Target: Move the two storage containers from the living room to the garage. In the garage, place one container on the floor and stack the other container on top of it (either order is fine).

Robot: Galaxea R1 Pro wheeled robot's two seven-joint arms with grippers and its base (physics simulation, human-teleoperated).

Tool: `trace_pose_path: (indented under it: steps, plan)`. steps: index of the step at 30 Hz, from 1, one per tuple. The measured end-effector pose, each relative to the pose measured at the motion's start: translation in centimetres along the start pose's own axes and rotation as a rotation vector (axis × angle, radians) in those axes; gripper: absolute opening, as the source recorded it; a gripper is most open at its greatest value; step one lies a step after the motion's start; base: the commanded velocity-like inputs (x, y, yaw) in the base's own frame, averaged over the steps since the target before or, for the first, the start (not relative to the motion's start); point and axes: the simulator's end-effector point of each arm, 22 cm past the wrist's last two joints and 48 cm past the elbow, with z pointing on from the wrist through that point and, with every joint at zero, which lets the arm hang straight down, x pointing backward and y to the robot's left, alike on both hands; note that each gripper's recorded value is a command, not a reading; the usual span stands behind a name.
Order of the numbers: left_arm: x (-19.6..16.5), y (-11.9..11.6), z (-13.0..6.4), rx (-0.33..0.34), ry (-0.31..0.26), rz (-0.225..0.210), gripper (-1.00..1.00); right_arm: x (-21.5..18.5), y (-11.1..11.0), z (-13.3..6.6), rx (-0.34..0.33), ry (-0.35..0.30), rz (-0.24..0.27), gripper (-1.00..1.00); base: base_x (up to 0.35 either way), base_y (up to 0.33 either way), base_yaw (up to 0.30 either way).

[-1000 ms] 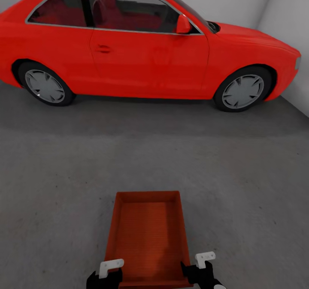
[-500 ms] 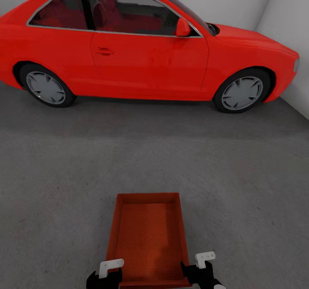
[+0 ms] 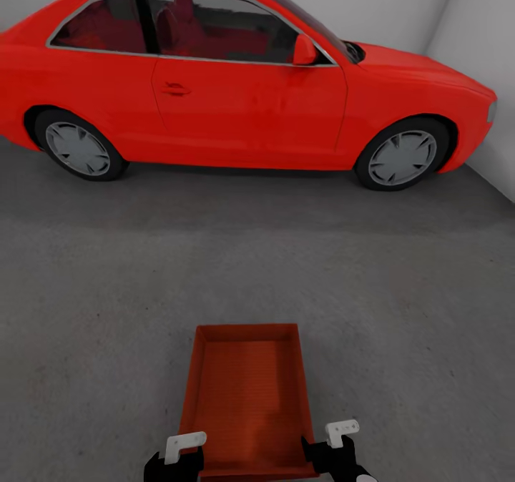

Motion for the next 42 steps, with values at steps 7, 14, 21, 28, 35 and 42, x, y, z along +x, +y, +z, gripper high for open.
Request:
trace_pose_path:
  steps: [7,14,21,28,35,42]
  plan:
    - [-0.4,0.1,-1.0,0.000,0.000,0.000,1.00,-0.5,0.1,-1.0,0.000,0.000,0.000,1.00,0.000,0.000,0.000]
    - [-0.8,0.3,-2.0,0.000,0.000,0.000,1.00,-0.9,0.2,-1.9,0.000,0.000,0.000,1.00,0.000,0.000,0.000]
    - [-1.2,0.4,-2.9,0.000,0.001,0.000,1.00,-1.3,0.3,-2.9,0.001,0.000,0.000,1.00,0.000,0.000,0.000]
    - [-1.5,0.6,-3.8,0.000,0.001,0.000,1.00,-1.7,0.4,-3.8,0.001,0.001,0.000,1.00,0.000,0.000,0.000]
    - [-1.8,0.7,-4.7,0.000,0.002,0.000,1.00,-2.0,0.5,-4.7,0.001,0.001,0.000,1.00,-0.070,0.000,0.000]
    - [-2.1,0.8,-5.6,0.000,0.002,0.000,1.00,-2.4,0.6,-5.5,0.001,0.002,0.000,1.00,-0.304,0.000,0.000]
